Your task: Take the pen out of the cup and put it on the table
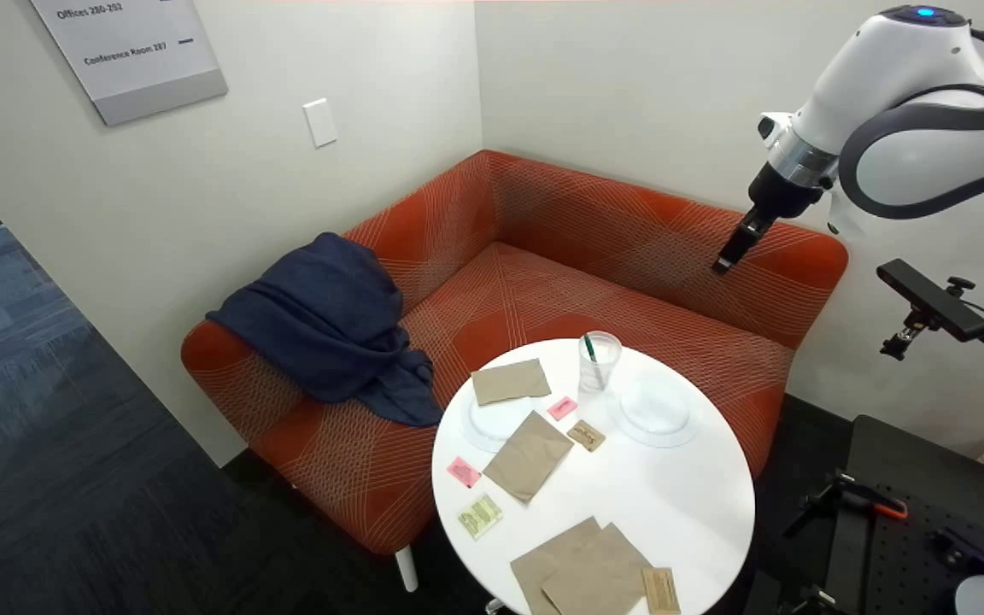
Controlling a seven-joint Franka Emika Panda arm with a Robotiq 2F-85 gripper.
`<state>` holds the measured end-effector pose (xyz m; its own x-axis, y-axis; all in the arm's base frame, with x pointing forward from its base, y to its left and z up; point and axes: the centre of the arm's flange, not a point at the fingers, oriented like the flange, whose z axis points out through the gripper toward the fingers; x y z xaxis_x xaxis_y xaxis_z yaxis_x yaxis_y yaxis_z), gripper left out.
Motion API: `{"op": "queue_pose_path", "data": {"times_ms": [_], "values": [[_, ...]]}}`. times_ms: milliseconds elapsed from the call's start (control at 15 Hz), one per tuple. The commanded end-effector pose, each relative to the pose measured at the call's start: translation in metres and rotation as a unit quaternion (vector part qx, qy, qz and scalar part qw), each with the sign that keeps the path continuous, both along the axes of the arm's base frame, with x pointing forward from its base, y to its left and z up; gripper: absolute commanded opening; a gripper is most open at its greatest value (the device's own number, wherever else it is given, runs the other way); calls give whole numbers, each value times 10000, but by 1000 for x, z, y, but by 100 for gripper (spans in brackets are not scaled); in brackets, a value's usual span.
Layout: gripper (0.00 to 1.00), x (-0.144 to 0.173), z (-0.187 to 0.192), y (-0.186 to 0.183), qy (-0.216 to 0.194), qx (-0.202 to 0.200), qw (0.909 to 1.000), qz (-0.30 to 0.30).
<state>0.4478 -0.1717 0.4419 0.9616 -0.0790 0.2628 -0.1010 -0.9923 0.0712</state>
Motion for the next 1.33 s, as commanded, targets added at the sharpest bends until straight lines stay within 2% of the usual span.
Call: {"op": "queue_pose_path", "data": {"times_ms": [0, 333, 933, 1267], "values": [[100, 27, -8, 1, -139, -29, 9999, 5], [100, 63, -19, -2, -145, -78, 9999, 5], [100, 126, -45, 15, -40, 117, 9999, -56], [100, 147, -68, 20, 148, 277, 9994, -165]]}}
